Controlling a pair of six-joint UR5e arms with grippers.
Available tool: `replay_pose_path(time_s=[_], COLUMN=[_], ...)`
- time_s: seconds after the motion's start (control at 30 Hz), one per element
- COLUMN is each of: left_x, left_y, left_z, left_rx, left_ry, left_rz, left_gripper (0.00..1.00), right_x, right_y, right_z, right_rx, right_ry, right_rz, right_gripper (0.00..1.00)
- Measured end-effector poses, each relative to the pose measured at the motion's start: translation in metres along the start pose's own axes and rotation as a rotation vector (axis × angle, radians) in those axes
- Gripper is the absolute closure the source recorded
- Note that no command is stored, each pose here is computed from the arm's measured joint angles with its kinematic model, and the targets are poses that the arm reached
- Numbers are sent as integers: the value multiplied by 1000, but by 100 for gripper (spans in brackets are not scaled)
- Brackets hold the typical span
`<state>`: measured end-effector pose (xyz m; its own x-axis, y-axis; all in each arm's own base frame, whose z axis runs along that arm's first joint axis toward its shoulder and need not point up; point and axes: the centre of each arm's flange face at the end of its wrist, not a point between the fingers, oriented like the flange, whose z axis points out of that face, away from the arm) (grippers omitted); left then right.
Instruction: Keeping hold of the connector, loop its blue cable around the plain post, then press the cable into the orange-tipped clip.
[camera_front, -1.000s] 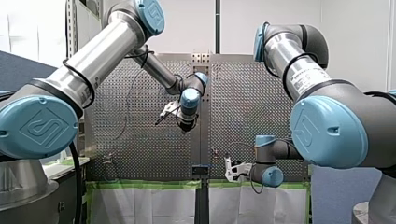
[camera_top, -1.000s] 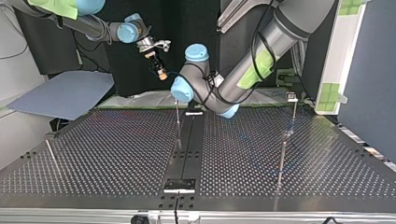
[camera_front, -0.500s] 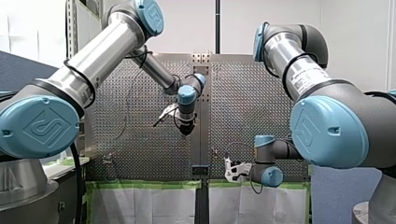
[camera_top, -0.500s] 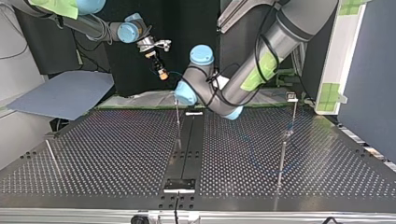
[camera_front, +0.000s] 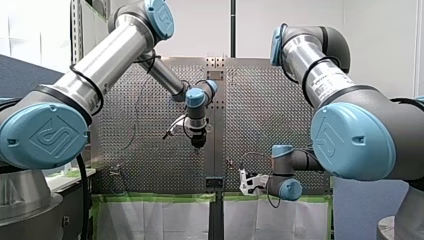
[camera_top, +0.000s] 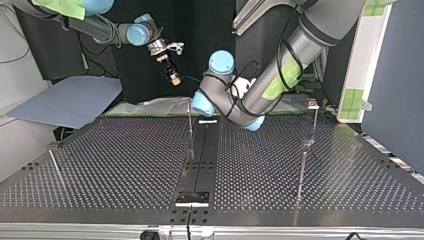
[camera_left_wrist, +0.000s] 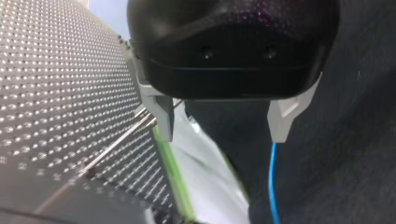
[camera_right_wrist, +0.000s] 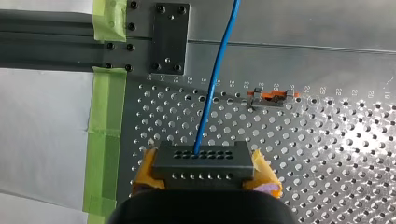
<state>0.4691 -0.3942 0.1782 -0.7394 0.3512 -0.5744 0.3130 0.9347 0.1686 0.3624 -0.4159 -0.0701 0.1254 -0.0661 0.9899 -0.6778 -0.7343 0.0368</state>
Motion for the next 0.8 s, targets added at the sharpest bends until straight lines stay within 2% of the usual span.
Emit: replay_pose_path(time_s=[0.13,0.4,0.5,0.6,0.8], left_x=[4,10,11,9,-4], left_y=[-1,3,5,5,3], left_z=[-4,-11,-13,-12,-5], left_rx=[24,10,17,40,96], left_ry=[42,115,139,137,87], left_rz=[-31,-88,-97,-104,-128], left_gripper=[0,0,0,0,0], right_x=[0,0,0,0,0], right_y=[-1,-2,-2,-2,-5], right_z=[0,0,0,1,1], right_rx=[2,3,4,5,9], right_ry=[1,2,1,1,-4], right_rz=[0,1,1,2,2], right_gripper=[100,100,100,100,100])
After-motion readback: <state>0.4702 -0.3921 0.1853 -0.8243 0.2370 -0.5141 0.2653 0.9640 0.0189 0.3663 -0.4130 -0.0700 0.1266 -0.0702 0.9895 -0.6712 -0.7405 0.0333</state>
